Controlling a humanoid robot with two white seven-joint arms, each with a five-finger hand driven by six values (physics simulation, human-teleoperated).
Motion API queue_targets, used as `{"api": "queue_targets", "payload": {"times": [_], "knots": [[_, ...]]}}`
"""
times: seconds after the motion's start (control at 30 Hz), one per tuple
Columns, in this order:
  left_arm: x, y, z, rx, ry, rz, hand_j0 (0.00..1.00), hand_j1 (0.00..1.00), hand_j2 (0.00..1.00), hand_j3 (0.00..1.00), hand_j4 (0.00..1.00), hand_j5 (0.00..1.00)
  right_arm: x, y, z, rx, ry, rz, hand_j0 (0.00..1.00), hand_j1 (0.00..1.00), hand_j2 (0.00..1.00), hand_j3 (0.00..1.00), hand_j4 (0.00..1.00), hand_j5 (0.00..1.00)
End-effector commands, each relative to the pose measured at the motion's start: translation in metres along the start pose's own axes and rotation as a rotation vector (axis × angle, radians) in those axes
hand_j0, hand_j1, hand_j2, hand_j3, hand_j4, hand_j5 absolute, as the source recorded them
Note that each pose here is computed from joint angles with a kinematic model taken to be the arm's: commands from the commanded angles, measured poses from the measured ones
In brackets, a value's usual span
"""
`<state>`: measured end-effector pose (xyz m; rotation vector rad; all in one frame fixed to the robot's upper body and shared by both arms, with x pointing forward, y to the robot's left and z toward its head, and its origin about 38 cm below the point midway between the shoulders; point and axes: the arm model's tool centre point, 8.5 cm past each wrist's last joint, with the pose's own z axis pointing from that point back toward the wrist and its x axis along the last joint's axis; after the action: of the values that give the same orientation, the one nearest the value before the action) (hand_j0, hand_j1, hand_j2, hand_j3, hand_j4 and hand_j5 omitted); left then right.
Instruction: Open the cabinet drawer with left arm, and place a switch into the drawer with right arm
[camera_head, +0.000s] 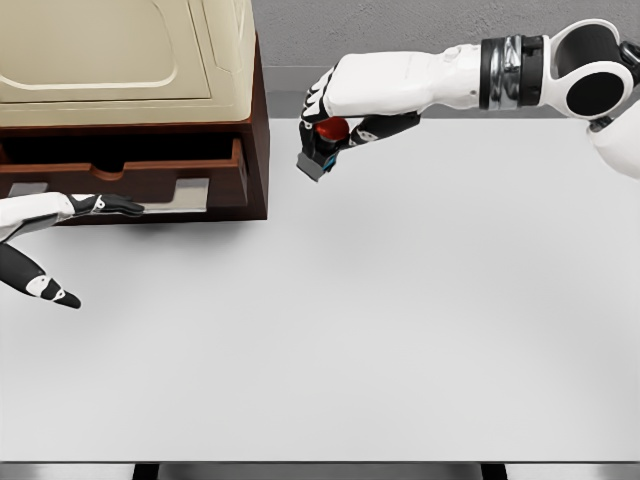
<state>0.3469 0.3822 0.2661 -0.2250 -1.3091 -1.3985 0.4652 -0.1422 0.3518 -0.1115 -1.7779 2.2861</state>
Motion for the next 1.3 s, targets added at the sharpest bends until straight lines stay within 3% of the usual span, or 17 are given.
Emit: {"api": "queue_targets", "payload": {"times": [0.0, 1.27], "knots": [[0.0008, 0.0001, 0.0012, -0.002, 0.002, 0.0, 1.0, 1.0, 1.0, 1.0, 1.0, 1.0, -0.0001, -0.0008, 0.0007, -0.005, 0.001, -0.006, 0.48, 0.48, 0.48, 0.48, 0.48, 0.48], [0.003, -0.0074, 0.0076, -0.027, 0.009, 0.003, 1.0, 1.0, 1.0, 1.0, 1.0, 1.0, 0.0, -0.0066, 0.0006, -0.009, 0.004, 0.001, 0.48, 0.48, 0.48, 0.48, 0.48, 0.48]]}}
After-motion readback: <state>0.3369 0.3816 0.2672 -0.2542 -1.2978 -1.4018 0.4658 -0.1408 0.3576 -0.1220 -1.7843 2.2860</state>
